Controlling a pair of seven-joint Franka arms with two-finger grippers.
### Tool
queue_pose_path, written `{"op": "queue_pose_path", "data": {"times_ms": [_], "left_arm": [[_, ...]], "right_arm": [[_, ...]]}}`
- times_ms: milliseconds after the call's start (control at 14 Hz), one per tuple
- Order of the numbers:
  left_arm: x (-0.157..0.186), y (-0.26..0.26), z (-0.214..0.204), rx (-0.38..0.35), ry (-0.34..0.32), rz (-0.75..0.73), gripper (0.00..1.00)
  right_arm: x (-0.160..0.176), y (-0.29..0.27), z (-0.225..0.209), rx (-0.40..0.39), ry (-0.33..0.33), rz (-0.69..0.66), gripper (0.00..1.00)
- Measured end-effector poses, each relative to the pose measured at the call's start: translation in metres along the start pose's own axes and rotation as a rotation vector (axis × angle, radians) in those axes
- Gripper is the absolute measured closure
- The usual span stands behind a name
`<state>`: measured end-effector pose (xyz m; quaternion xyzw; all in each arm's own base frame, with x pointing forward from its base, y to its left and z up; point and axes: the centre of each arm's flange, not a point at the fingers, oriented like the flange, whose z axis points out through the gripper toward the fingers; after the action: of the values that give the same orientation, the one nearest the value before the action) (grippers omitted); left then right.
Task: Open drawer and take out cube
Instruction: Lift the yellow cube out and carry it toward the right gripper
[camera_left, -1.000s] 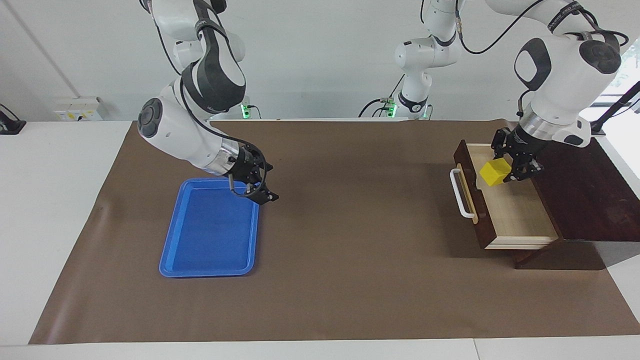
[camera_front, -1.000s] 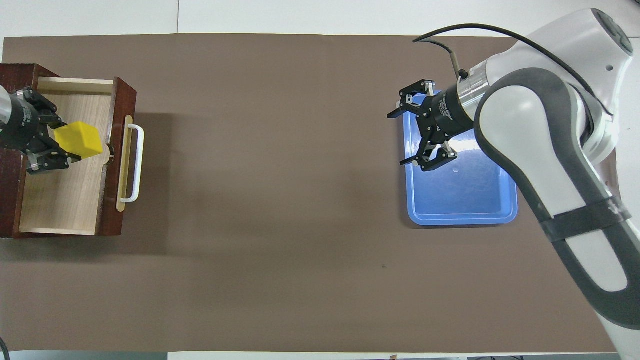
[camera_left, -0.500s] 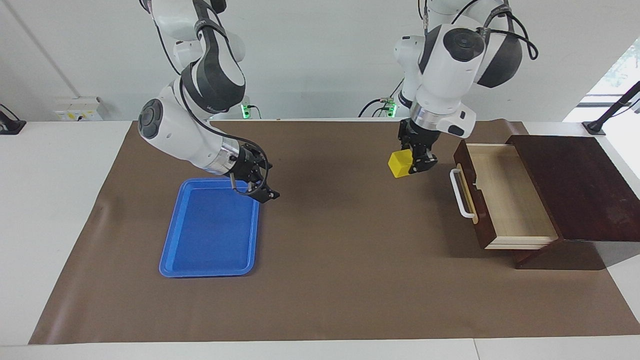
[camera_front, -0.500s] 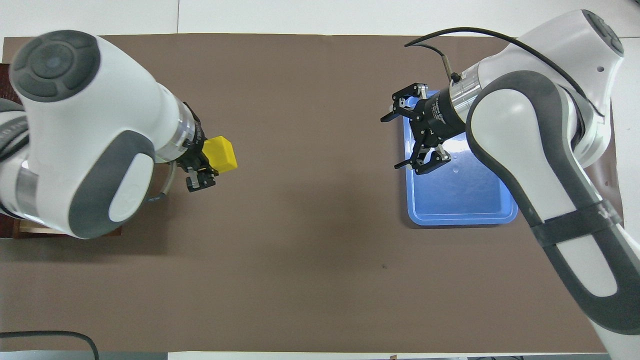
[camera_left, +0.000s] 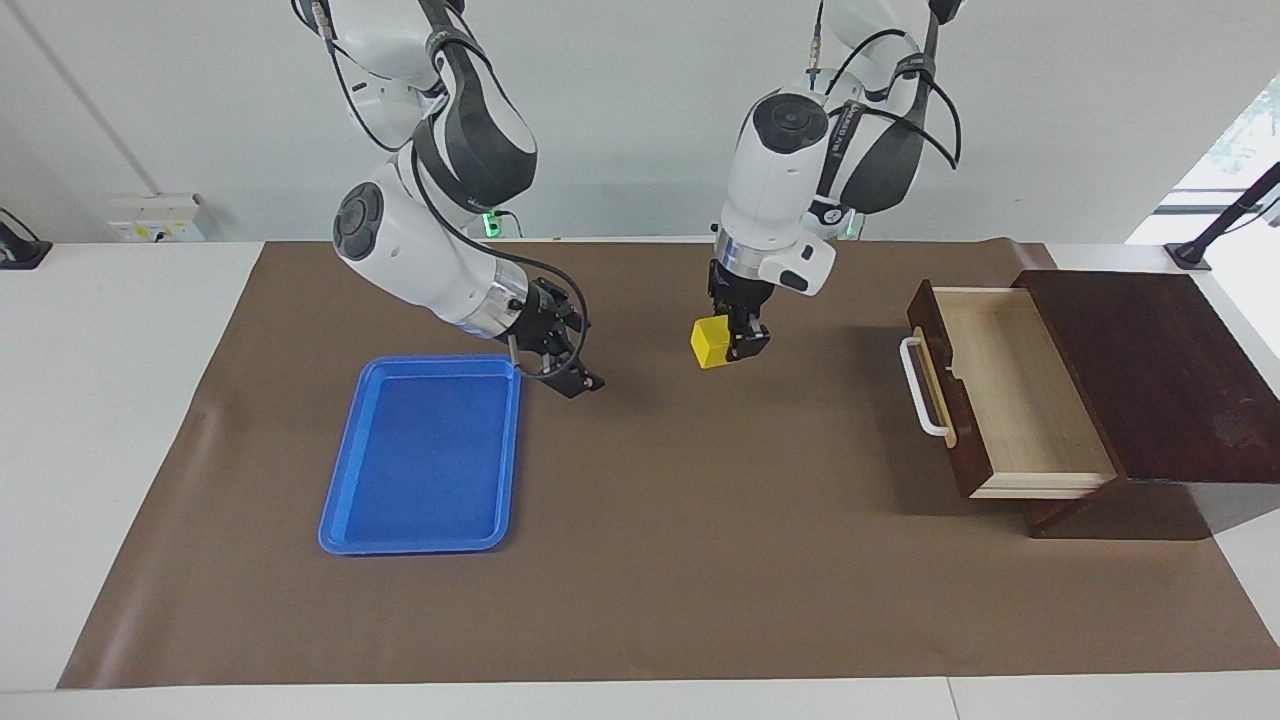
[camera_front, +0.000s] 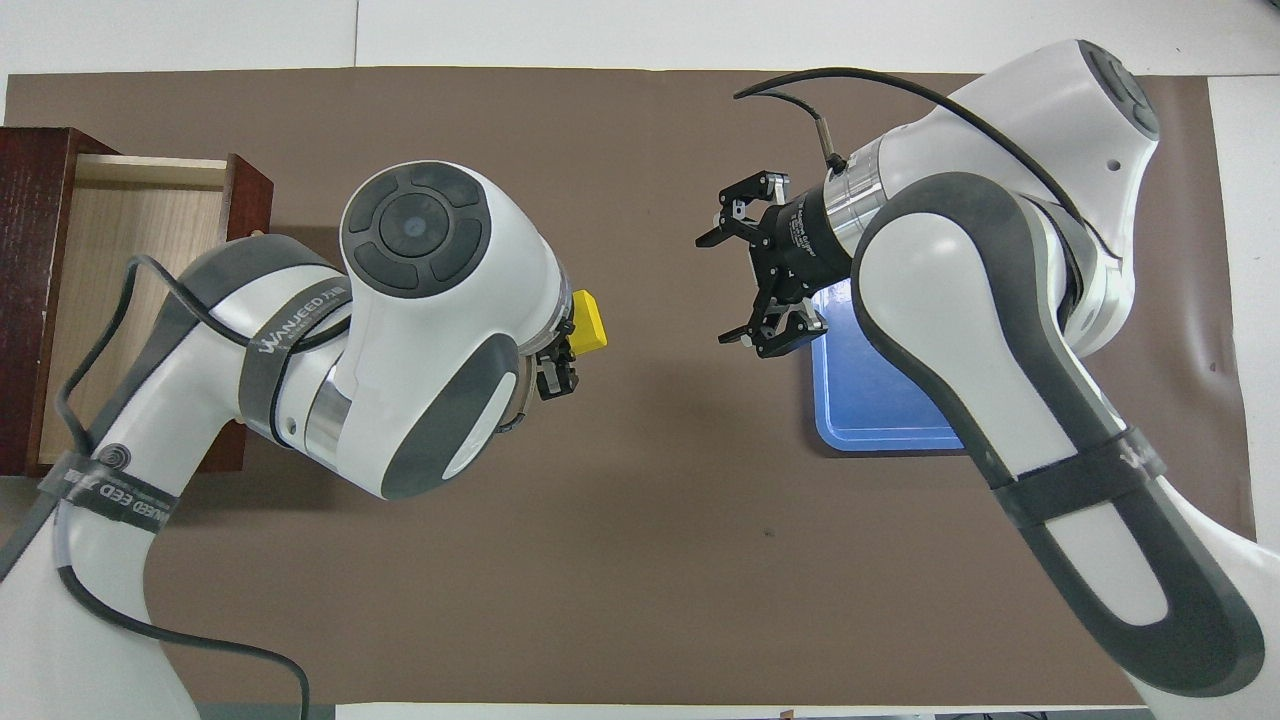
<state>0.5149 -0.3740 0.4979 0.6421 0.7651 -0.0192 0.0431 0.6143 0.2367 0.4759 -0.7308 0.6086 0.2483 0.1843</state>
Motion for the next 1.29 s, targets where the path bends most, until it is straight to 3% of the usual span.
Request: {"op": "queue_pose_path", "data": {"times_ms": [429,857,1286], "left_arm": [[-0.033,-0.027,-0.002,-0.015,-0.013,0.034,0.45],[-0.03,-0.021,0.003,-0.014,-0.006,-0.016,0.45],[-0.046,0.001,0.035,0.012,0.04,-0.057,0.45]], "right_arm": [[-0.003,-0.006,0.039,-0.029,-0.023,-0.026,0.0],[-0.006,-0.004,0.042,-0.04,-0.024,-0.031,0.0],[-0.019,0.009,0.041,-0.05,-0.024,-0.046,0.0]]}}
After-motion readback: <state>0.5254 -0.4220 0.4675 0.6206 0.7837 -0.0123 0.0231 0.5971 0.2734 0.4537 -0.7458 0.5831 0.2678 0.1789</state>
